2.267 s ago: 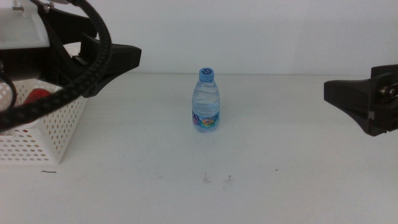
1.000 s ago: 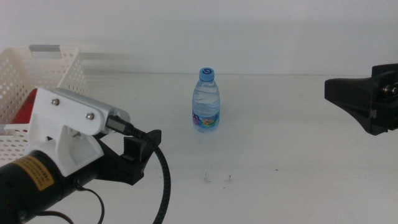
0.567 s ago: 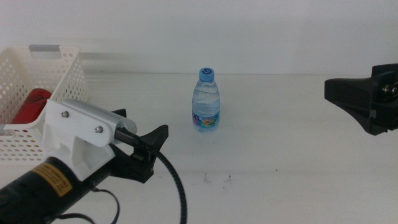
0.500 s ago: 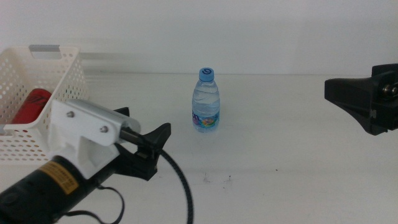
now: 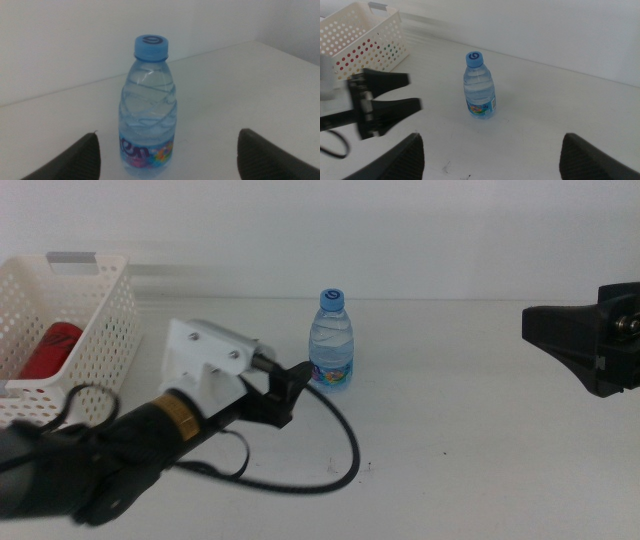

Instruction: Use arms to grab the bottles and put them into the dustbin to the left of the table.

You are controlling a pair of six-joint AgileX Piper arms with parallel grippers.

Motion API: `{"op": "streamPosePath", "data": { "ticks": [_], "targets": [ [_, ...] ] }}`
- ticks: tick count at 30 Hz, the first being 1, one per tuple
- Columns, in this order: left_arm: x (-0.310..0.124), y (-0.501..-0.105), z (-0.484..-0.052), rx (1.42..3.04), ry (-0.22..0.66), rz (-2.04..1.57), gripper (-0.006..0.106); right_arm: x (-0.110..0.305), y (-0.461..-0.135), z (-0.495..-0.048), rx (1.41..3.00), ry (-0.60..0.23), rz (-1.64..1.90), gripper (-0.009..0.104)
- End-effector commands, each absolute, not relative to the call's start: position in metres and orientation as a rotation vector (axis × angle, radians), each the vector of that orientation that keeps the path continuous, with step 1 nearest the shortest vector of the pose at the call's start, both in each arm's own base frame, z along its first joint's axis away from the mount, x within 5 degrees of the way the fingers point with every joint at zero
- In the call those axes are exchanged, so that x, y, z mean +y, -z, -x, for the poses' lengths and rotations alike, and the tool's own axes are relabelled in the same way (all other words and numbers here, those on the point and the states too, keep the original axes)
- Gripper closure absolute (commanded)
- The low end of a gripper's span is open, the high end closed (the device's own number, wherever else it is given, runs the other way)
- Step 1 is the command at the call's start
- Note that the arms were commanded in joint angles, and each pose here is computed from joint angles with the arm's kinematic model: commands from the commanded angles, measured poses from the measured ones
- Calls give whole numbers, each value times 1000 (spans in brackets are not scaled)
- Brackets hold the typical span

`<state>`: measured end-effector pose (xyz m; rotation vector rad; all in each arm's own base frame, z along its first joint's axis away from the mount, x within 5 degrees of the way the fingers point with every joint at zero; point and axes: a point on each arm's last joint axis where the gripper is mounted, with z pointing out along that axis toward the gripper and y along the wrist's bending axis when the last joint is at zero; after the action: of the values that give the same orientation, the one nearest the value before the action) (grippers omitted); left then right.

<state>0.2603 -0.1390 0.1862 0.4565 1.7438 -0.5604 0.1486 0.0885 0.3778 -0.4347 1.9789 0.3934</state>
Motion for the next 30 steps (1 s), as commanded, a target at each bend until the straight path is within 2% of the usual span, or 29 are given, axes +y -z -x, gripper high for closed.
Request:
{"op": "streamPosePath", "data": {
  "ticks": [1,9,18,30],
  "targets": [
    [-147,-183,-276,1724,589,-465,7,88,-383,-148,1953,-393,438,4],
    [-165,-159,-316,1741,632,-430,7,88,-383,-148,1953,-393,438,4],
    [-179,-131,-347,1764,640,-417,7,88,-383,-148,1953,-393,438,4],
    [-195,-115,-379,1711,656,-440,7,88,-383,-148,1953,-393,438,4]
  ]
}}
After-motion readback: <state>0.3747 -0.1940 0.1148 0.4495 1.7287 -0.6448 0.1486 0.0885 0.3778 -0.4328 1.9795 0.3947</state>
